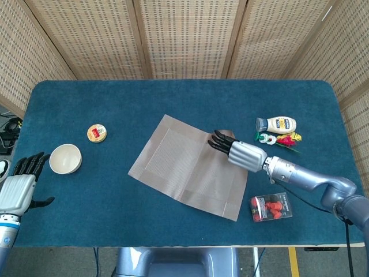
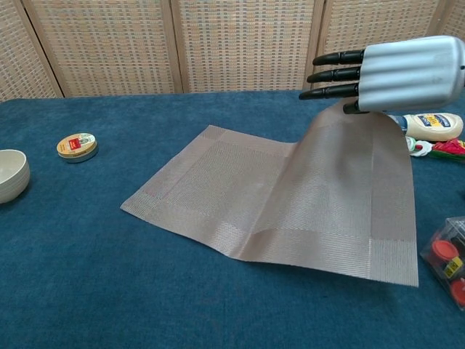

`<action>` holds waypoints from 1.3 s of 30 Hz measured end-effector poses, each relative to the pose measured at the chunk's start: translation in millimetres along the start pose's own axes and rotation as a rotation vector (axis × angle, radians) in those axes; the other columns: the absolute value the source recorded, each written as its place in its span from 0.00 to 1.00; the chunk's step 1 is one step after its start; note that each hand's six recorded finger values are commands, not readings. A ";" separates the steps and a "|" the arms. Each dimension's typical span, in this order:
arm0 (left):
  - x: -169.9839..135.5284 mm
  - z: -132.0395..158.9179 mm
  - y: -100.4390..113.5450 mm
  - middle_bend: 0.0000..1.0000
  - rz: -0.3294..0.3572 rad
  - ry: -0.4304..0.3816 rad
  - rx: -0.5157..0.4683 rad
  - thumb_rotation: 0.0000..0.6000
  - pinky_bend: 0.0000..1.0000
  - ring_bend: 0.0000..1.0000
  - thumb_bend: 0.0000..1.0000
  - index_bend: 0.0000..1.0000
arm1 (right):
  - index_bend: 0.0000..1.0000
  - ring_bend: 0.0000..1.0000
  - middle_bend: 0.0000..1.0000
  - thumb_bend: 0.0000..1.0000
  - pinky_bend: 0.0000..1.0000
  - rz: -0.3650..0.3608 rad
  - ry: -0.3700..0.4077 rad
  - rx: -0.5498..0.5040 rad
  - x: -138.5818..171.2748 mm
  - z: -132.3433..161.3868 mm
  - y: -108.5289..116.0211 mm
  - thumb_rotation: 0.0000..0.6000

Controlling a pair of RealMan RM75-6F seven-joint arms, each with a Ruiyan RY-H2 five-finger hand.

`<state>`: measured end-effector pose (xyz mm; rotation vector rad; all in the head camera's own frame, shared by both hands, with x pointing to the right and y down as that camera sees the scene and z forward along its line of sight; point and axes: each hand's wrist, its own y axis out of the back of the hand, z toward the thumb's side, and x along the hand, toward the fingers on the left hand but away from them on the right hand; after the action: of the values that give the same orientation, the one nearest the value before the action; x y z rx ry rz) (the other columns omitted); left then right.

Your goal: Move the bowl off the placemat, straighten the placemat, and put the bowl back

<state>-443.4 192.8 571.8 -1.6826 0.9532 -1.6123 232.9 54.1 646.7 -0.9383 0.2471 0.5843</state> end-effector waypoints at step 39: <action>-0.9 20.2 3.4 0.00 0.075 -0.157 -0.010 1.00 0.00 0.00 0.00 0.00 | 0.00 0.00 0.00 0.00 0.00 0.038 -0.706 -0.953 117.7 -29.9 5.7 1.00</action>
<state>-423.6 190.7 567.1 -1.7311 0.9360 -1.4071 327.5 75.0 573.3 -1.5567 -0.7144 1.0604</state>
